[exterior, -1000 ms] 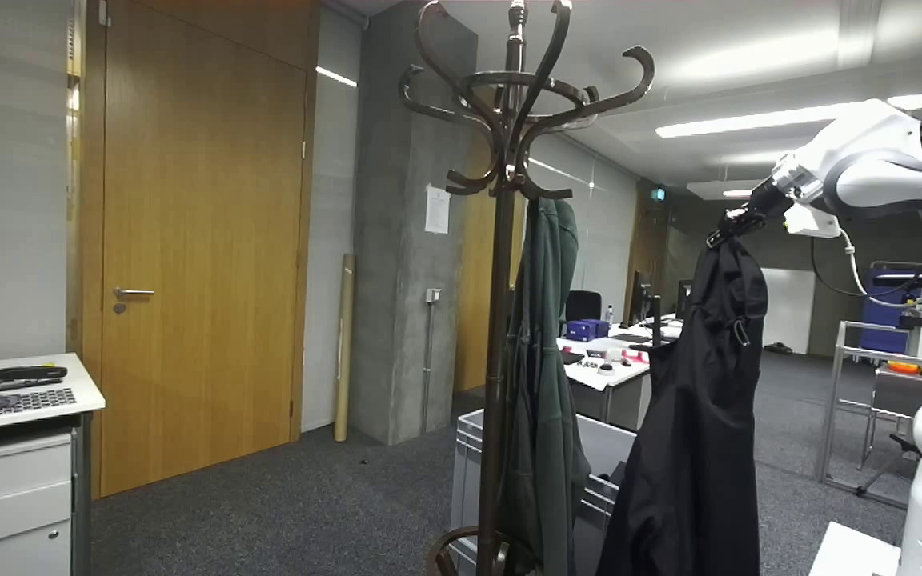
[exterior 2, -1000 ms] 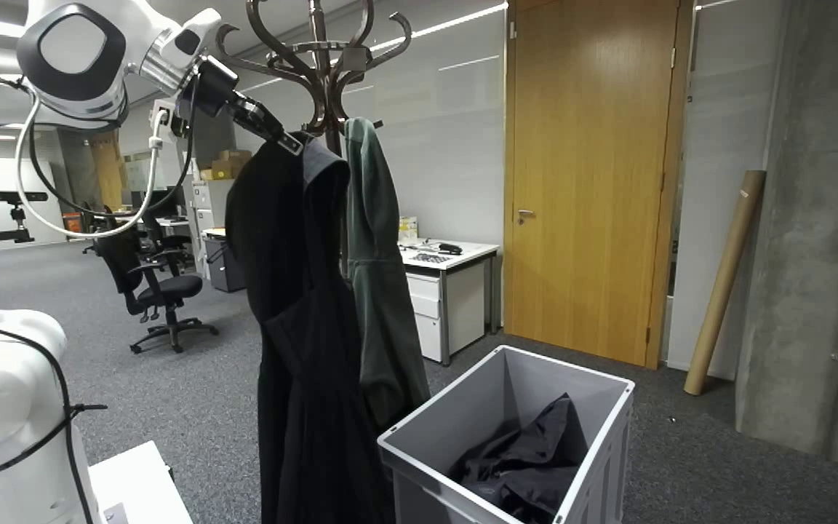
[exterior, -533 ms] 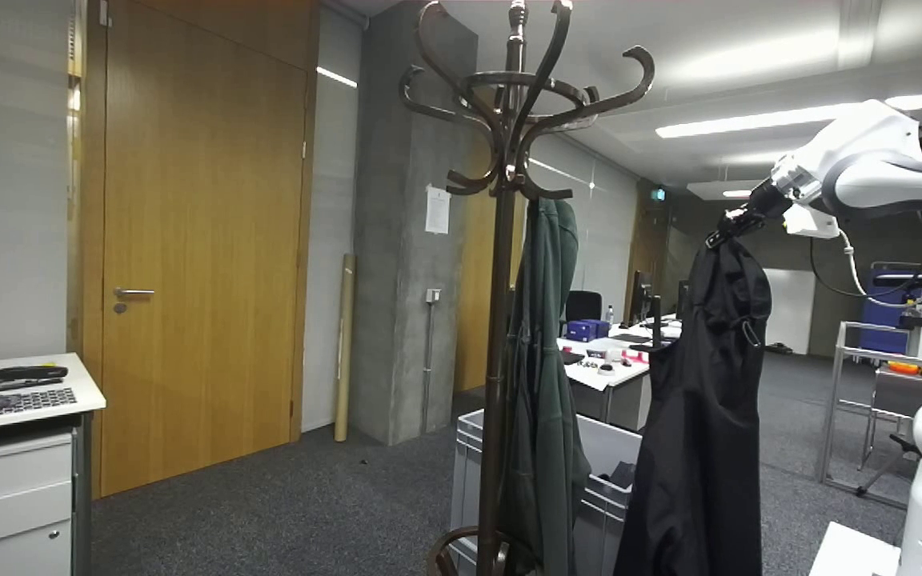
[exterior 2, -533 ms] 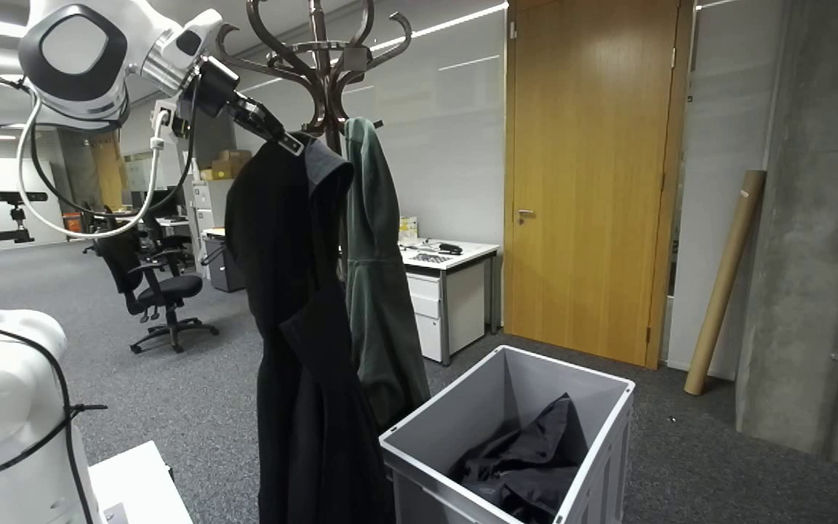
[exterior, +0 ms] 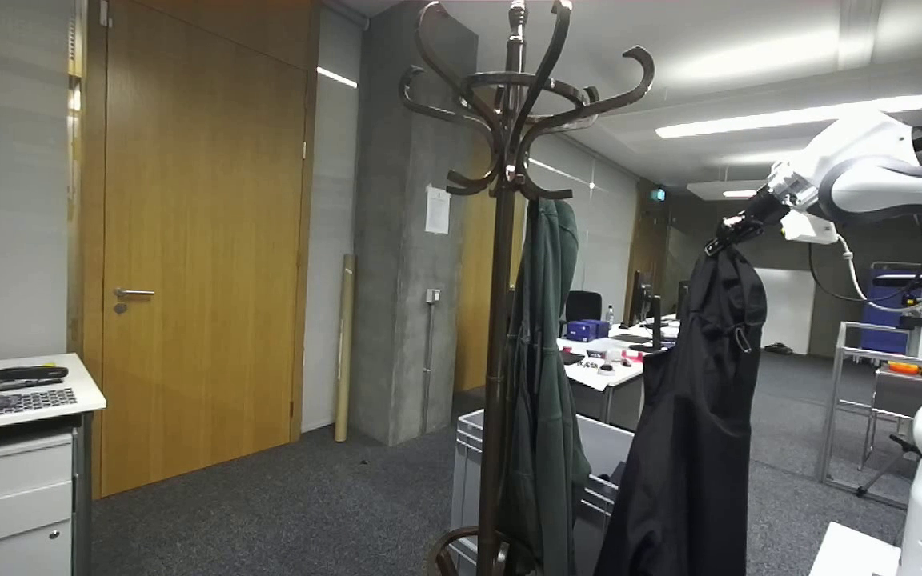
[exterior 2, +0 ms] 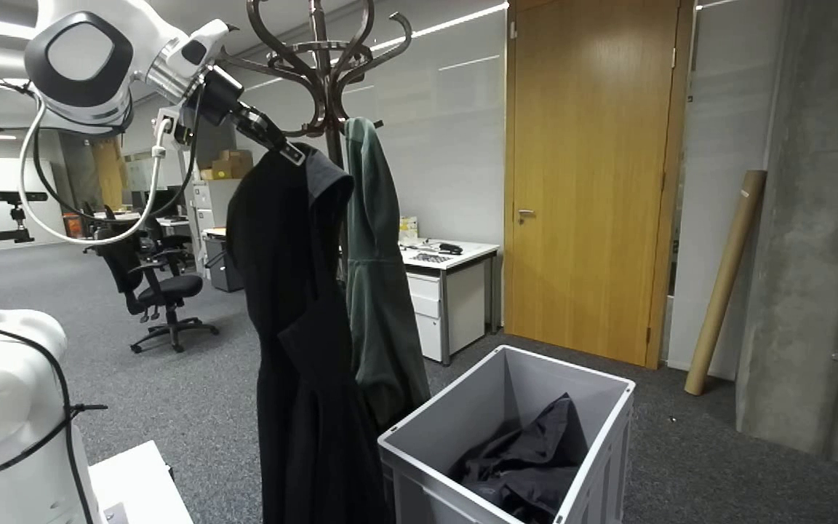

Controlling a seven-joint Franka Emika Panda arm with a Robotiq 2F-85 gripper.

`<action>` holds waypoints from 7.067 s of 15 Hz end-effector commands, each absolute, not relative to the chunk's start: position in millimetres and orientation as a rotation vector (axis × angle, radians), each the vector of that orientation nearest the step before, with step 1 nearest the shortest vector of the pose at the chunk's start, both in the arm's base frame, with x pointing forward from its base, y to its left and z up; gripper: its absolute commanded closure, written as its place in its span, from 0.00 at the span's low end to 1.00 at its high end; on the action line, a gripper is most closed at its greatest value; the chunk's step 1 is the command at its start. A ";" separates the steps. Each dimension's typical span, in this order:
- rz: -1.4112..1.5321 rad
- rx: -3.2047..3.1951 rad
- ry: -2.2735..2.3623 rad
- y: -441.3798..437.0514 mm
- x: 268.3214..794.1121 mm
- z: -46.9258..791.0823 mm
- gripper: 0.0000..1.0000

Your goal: Remove the hoodie from the stand and put it in the laundry box

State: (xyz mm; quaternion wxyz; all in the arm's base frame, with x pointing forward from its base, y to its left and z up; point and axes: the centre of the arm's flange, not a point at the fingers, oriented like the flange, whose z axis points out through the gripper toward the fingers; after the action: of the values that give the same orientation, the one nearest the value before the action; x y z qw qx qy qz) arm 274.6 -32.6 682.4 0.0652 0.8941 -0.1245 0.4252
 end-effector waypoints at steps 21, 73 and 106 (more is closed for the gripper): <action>1.824 2.270 -0.782 -171.5 423.6 732.3 0.99; 1.545 2.153 -0.915 -148.0 400.6 804.7 0.00; 0.448 2.882 -0.864 -154.5 354.0 687.7 0.00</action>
State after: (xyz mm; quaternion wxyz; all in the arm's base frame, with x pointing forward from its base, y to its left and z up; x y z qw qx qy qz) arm 354.1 -154.5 687.6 0.0497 0.9463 -0.2835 0.1471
